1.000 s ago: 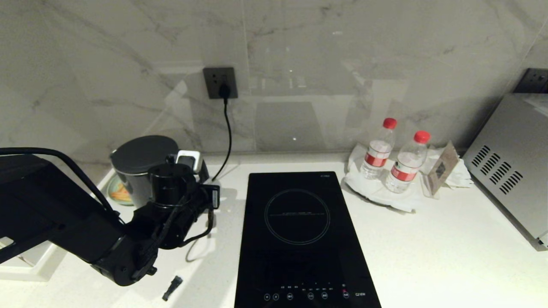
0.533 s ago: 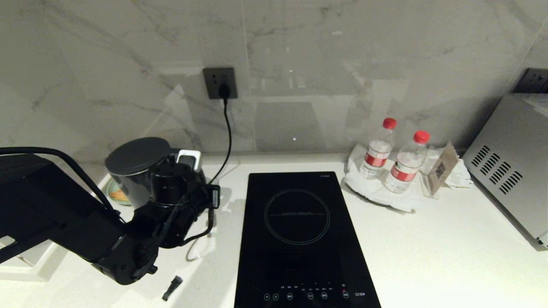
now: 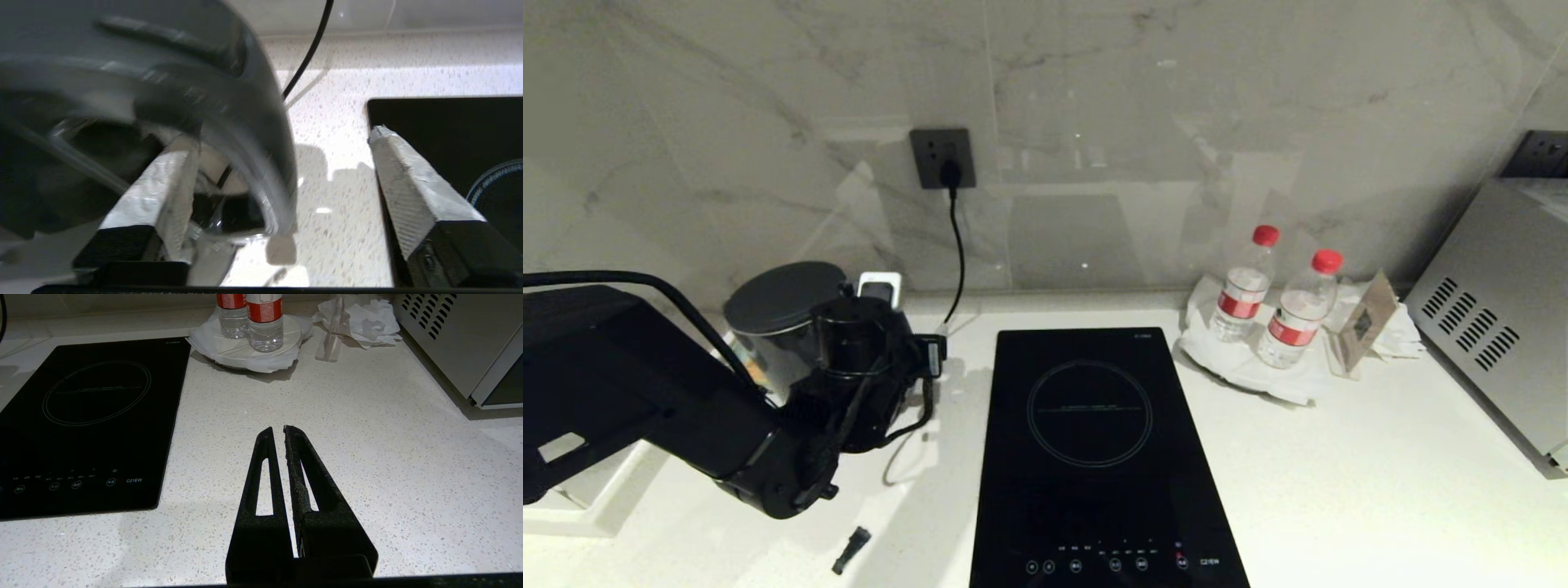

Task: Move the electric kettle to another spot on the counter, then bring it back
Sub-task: Pick up the kettle

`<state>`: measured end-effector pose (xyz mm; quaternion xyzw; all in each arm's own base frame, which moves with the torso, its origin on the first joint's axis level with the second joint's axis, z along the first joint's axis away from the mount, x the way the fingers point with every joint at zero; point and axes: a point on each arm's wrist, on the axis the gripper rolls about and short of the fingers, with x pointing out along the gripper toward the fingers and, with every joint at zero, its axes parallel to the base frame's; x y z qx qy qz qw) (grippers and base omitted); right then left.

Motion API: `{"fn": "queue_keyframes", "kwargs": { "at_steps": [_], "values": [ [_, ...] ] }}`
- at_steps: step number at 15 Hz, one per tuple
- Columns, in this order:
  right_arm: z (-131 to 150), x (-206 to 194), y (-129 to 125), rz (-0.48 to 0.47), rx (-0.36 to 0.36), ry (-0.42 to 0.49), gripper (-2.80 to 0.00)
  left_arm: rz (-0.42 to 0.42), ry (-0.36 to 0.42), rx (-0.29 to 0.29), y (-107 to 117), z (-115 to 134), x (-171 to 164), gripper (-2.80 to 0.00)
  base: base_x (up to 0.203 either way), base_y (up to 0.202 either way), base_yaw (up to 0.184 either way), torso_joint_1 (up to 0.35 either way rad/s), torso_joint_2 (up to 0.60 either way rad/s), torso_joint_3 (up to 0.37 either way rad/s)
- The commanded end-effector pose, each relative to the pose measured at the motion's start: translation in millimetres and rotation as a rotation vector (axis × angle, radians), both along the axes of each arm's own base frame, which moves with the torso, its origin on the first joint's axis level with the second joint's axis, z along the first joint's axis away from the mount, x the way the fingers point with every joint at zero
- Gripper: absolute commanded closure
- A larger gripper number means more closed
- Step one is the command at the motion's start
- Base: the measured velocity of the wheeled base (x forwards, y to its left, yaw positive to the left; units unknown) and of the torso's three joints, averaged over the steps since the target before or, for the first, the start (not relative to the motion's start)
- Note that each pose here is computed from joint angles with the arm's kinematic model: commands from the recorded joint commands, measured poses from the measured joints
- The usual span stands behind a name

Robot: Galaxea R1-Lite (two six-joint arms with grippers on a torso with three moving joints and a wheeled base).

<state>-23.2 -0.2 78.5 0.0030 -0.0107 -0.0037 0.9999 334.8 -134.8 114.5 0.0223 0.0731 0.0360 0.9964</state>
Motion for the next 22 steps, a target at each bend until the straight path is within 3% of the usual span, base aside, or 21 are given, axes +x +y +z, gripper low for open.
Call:
{"fn": "queue_keyframes", "kwargs": {
  "at_steps": [1,15,22],
  "values": [
    [0.0,0.0,0.0,0.000,0.000,0.000,0.00,0.008,0.009,0.004,-1.4,-7.6,6.5,-2.80,0.000,0.000,0.000,0.000,0.00,0.000],
    [0.0,0.0,0.0,0.000,0.000,0.000,0.00,0.039,-0.034,-0.006,3.0,4.9,14.6,-2.80,0.000,0.000,0.000,0.000,0.00,0.000],
    [0.0,0.0,0.0,0.000,0.000,0.000,0.00,0.041,-0.018,0.000,3.6,-0.5,14.6,-2.80,0.000,0.000,0.000,0.000,0.00,0.000]
  ]
}}
